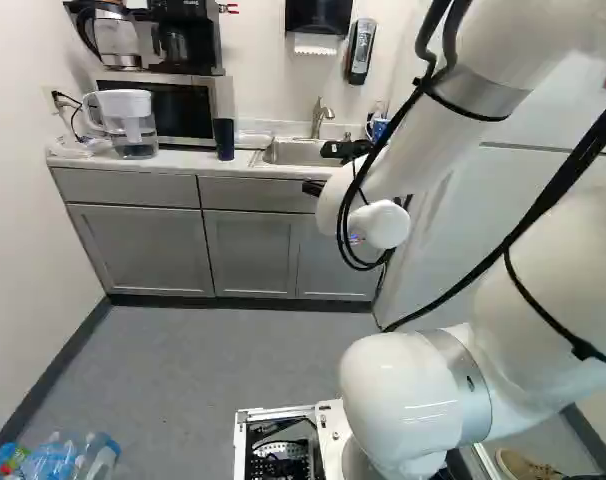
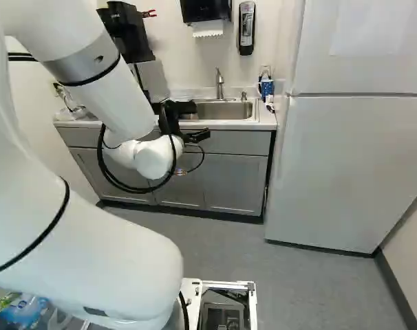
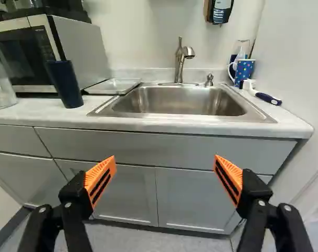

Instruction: Rinse the cup and place it in the tray

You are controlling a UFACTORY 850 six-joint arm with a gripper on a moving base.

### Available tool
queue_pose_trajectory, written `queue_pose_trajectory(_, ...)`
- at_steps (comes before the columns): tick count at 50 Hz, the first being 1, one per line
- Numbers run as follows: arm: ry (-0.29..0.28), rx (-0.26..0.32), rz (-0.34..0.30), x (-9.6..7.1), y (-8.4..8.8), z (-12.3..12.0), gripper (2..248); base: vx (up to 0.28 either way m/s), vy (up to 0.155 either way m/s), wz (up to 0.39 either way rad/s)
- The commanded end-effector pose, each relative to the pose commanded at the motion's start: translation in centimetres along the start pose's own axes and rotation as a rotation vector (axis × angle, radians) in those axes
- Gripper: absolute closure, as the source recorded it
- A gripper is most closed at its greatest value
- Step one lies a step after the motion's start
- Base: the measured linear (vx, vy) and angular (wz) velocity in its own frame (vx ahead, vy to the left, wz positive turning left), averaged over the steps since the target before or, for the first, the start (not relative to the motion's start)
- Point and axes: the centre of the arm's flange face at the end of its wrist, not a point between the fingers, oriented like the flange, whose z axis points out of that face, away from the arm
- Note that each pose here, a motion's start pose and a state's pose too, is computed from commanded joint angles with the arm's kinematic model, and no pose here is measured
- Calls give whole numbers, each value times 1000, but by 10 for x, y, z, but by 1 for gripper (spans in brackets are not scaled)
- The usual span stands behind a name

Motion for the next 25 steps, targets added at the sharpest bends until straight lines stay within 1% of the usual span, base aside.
queue_pose_trajectory(14,30,0,0,18,0,13,3,0,0,0)
queue_pose_trajectory(25,39,0,0,30,0,24,3,0,0,0)
